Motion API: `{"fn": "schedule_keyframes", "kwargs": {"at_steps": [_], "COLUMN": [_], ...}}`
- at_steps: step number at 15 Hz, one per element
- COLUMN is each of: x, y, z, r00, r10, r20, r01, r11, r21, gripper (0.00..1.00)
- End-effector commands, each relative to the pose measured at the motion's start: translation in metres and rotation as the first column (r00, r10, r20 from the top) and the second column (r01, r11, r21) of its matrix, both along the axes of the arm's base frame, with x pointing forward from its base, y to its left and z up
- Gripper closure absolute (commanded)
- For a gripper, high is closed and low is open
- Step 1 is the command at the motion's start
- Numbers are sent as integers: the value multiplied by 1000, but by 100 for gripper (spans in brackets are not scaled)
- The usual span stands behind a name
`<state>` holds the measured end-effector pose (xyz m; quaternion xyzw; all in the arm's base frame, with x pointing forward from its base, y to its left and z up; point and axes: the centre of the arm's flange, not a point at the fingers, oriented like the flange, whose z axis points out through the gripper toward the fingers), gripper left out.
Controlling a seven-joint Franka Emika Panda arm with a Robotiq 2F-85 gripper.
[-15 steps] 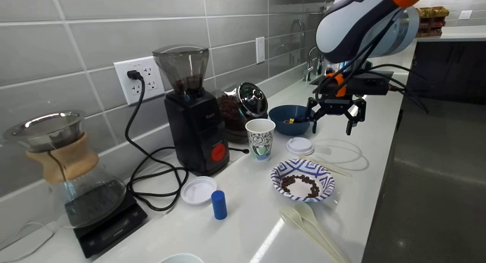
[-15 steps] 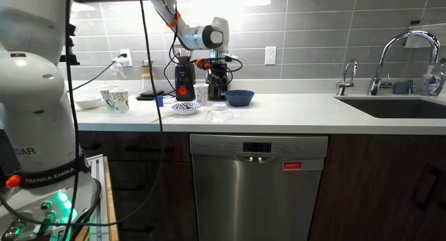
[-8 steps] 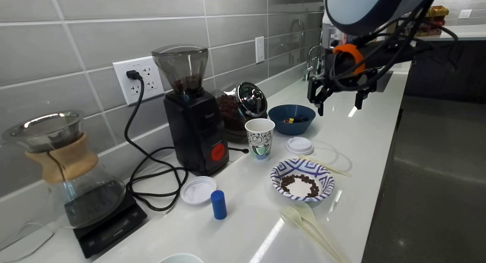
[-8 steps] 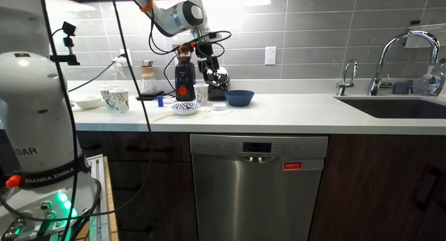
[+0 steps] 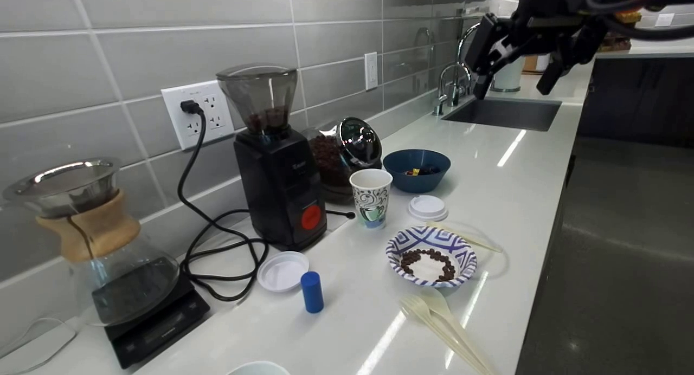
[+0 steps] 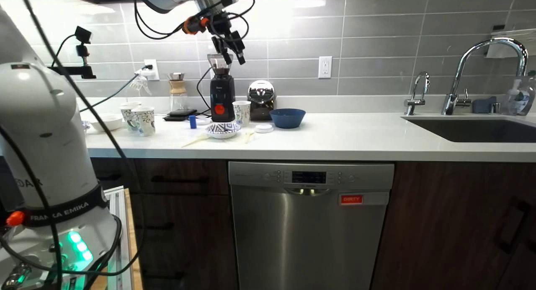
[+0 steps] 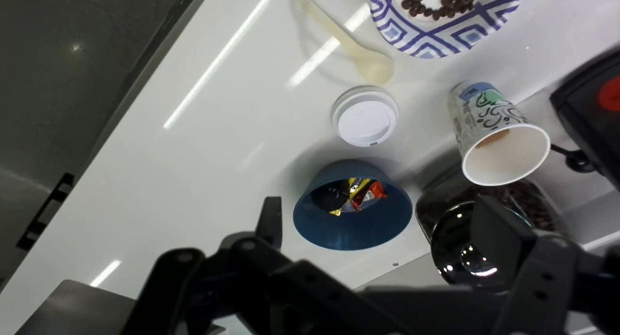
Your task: Turn the white coffee lid upright
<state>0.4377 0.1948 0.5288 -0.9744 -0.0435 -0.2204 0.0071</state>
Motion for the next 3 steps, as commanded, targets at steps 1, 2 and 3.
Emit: {"fn": "schedule_keyframes", "kwargs": {"at_steps": [1,2,3], "x": [-3,-2,0], "y": [-1,-1,0], "z": [4,2,-3], "r00": [1000,1000,1000], "r10": [-2,-4,-4], "r20": [6,5,-4], "r01": [2,4,4], "r11": [1000,1000,1000], "r21": [-4,-8,-12], "gripper": [0,0,0]}}
